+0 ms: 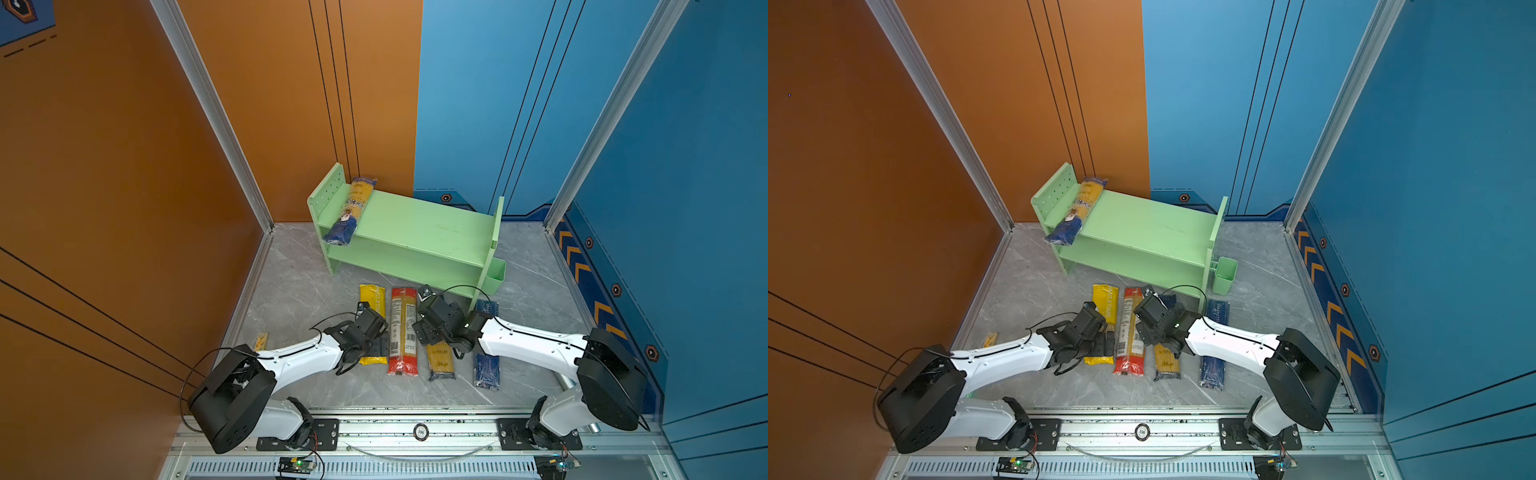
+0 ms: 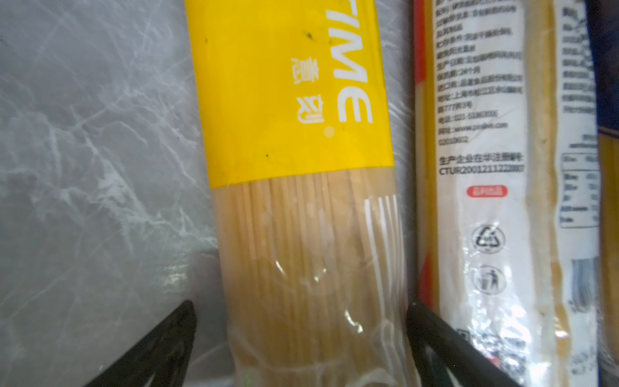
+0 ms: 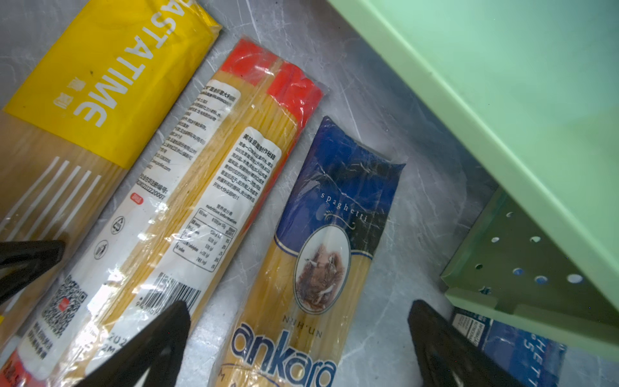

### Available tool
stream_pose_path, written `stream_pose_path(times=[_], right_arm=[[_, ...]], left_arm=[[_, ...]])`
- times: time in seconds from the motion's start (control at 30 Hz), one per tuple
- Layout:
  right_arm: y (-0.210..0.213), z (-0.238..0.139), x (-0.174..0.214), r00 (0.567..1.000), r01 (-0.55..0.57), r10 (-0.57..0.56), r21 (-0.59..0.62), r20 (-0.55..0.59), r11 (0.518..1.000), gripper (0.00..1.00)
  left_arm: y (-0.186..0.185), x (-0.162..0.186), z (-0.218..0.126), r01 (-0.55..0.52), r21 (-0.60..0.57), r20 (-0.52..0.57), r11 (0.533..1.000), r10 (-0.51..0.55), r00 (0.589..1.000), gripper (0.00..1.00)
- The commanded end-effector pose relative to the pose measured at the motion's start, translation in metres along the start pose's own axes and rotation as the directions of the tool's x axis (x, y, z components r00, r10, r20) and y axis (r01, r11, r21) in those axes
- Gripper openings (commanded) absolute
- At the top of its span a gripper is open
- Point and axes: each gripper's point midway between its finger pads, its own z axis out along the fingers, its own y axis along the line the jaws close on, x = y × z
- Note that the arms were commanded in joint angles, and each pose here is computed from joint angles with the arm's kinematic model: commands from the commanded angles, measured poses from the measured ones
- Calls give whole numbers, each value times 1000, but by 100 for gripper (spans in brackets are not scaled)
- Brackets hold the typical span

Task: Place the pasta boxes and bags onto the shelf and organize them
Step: 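Lower the open left gripper over the yellow PASTATIME bag's middle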

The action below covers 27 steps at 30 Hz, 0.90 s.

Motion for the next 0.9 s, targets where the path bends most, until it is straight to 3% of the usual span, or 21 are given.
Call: stream_pose_path(times=[0.0, 0.87], right_arm=[[-2, -3, -2, 999, -34, 34, -13, 13, 999, 100], [-1, -3, -2, 999, -50, 50, -20, 12, 999, 100]], left_arm=[[3, 1, 0, 3, -31, 6, 1000, -3, 1000, 98], [19, 16, 9, -34, -117, -37, 993, 30, 999, 98]])
